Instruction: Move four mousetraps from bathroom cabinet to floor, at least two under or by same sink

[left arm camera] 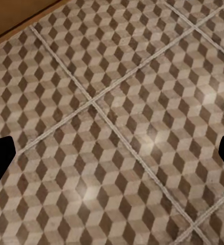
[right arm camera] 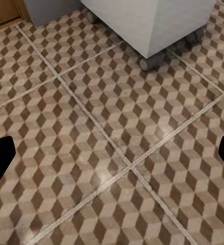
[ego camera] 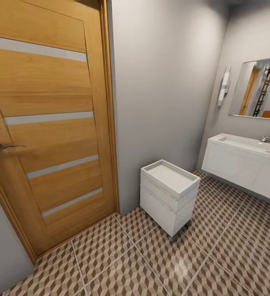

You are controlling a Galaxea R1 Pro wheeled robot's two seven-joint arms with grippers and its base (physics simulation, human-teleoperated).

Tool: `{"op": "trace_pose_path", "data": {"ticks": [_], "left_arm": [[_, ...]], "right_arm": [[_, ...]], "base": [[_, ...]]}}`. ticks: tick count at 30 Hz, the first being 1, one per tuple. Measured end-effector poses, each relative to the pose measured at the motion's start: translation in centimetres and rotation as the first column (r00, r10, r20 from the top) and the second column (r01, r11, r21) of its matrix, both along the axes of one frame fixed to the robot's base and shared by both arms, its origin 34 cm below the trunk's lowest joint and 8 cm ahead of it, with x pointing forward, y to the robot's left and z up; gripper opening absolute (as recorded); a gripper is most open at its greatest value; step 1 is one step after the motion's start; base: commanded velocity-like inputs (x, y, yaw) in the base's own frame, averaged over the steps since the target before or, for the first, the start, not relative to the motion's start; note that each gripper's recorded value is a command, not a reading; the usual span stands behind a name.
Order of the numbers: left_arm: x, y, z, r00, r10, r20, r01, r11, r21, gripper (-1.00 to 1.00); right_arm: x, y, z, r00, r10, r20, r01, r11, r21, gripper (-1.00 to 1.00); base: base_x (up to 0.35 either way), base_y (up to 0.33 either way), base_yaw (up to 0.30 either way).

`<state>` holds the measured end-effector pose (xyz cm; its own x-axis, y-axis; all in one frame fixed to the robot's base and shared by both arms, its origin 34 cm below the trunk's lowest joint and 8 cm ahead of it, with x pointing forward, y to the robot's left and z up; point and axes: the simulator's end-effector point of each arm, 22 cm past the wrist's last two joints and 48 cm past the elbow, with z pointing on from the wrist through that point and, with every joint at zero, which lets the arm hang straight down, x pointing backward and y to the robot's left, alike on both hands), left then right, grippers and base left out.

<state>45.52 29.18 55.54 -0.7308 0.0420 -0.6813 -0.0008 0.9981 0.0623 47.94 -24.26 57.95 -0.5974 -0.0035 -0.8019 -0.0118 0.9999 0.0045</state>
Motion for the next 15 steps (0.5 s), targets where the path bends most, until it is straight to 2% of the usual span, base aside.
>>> {"op": "trace_pose_path", "data": {"ticks": [3,15], "left_arm": [[-0.5,0.2,-0.3,1.0,0.003,0.025,-0.003,1.0,0.001,1.0],[-1.2,0.3,-0.8,1.0,0.005,0.024,-0.005,1.0,0.001,1.0]], "right_arm": [[0.2,0.2,0.2,1.0,0.002,0.014,-0.002,1.0,0.002,1.0],[0.0,0.3,0.1,1.0,0.003,0.013,-0.003,1.0,0.004,1.0]], "base": [[0.0,0.0,0.0],[0.0,0.0,0.0]]}}
